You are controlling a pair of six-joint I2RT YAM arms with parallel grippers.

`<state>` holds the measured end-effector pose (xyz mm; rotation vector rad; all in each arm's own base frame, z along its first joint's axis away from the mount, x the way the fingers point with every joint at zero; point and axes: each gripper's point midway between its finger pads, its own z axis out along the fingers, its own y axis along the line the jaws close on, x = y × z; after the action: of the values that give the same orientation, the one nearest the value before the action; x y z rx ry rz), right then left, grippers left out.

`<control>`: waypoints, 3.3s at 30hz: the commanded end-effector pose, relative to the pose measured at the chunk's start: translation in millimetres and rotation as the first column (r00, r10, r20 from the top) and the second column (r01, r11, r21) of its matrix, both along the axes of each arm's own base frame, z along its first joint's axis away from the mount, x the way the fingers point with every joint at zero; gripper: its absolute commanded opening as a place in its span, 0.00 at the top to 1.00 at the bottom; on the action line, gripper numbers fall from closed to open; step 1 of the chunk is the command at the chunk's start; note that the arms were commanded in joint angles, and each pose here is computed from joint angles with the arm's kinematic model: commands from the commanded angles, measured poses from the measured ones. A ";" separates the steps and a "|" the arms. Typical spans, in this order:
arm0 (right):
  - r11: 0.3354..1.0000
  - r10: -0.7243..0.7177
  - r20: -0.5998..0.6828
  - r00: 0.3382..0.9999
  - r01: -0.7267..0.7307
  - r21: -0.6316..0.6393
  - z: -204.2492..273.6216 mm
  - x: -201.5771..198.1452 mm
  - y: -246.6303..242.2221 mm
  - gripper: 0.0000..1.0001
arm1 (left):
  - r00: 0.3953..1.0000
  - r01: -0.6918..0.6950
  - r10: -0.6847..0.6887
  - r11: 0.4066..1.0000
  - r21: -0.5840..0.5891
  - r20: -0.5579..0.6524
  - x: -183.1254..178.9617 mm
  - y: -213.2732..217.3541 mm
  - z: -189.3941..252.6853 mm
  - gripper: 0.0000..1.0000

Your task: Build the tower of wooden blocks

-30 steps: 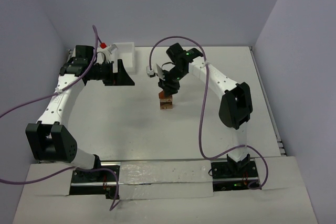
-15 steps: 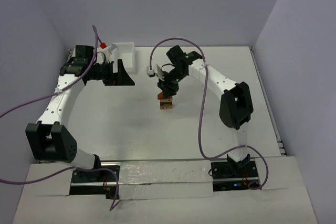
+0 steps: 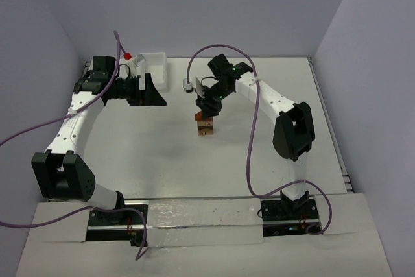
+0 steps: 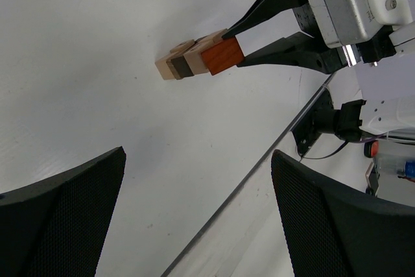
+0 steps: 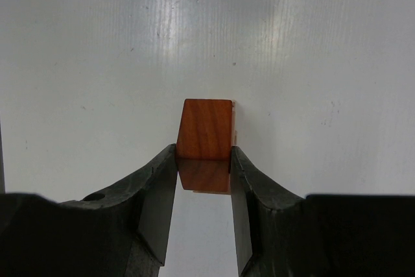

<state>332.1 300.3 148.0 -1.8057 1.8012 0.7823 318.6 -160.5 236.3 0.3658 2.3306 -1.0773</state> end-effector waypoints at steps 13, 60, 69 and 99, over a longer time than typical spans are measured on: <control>0.999 -0.005 0.063 0.998 0.003 0.040 21.5 2.3 -5.4 0.77 | 0.998 0.016 -0.014 1.000 -0.025 0.067 9.0 -0.8 14.5 0.01; 1.000 0.007 0.084 0.996 -0.009 0.027 12.2 5.5 -7.7 0.66 | 0.997 0.027 -0.024 0.999 -0.039 0.069 5.1 -1.3 14.4 0.01; 1.000 0.012 0.082 0.997 -0.013 0.015 8.7 3.6 -10.1 0.63 | 0.997 0.031 -0.028 0.999 -0.042 0.068 4.9 -1.7 14.8 0.01; 0.969 -0.122 0.227 0.966 0.067 0.236 132.3 -7.7 -5.4 0.00 | 0.976 0.018 -0.009 0.999 -0.039 0.217 12.2 15.6 48.4 0.01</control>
<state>326.0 289.9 189.8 -1.7198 1.7509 0.7176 319.8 -156.4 241.3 0.3895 2.2940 -1.0893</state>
